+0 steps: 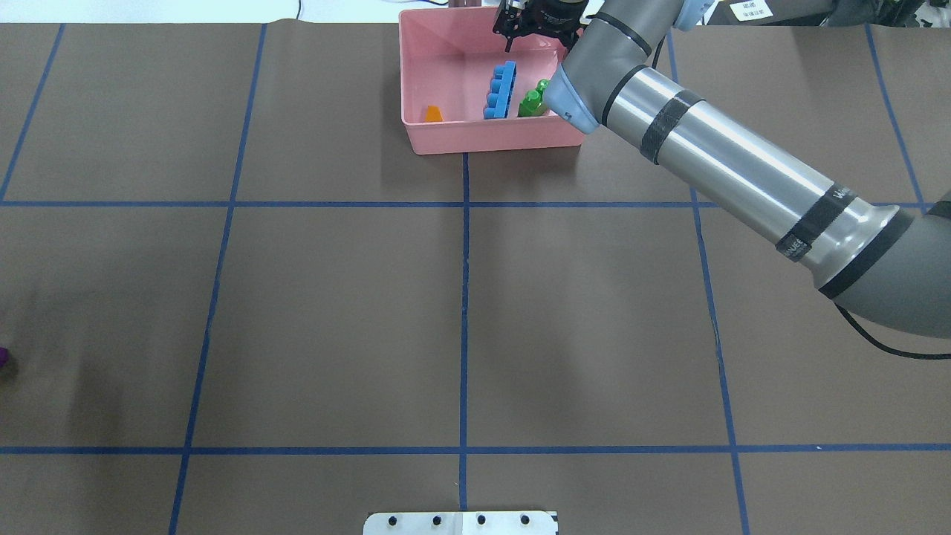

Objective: Put all blocks into box

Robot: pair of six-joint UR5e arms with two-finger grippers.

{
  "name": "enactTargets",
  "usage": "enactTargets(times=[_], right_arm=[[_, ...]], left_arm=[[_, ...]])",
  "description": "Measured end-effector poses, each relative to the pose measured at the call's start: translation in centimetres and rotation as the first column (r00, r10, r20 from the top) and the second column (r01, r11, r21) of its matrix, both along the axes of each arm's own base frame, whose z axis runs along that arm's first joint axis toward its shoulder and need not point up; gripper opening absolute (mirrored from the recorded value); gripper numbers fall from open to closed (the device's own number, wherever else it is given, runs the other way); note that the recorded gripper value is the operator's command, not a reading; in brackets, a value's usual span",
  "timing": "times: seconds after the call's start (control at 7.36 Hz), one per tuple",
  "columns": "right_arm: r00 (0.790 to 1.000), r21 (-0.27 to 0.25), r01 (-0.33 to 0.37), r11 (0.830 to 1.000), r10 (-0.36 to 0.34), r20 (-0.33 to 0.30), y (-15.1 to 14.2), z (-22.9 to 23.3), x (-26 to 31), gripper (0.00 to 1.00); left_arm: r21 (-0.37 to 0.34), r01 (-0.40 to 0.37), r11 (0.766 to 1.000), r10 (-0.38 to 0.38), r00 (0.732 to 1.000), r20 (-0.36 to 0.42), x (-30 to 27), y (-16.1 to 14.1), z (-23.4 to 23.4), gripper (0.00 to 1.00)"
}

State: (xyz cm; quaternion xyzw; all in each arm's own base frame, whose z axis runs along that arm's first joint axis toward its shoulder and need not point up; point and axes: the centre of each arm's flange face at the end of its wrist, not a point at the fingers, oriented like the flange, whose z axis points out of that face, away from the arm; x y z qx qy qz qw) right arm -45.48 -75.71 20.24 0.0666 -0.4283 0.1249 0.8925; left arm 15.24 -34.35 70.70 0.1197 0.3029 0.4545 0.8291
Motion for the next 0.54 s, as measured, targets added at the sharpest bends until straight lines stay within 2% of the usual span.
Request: enactTargets(times=[0.14,0.41,0.54], right_arm=[[1.000,0.001,-0.003,1.000,0.003,0.002,-0.2,-0.1,0.4,1.00],[1.000,0.002,-0.012,1.000,0.012,0.008,-0.7,-0.4,1.5,1.00],[1.000,-0.003,-0.021,1.000,0.021,0.017,-1.4,-0.3,3.2,1.00]], left_arm=[[-0.015,-0.013,1.000,0.013,1.000,-0.015,0.3,0.2,0.0,0.00],[-0.075,-0.053,0.996,0.045,0.993,-0.109,1.4,0.0,-1.5,0.00],[-0.119,-0.039,0.992,0.019,0.986,-0.165,2.2,-2.2,-4.0,0.00]])
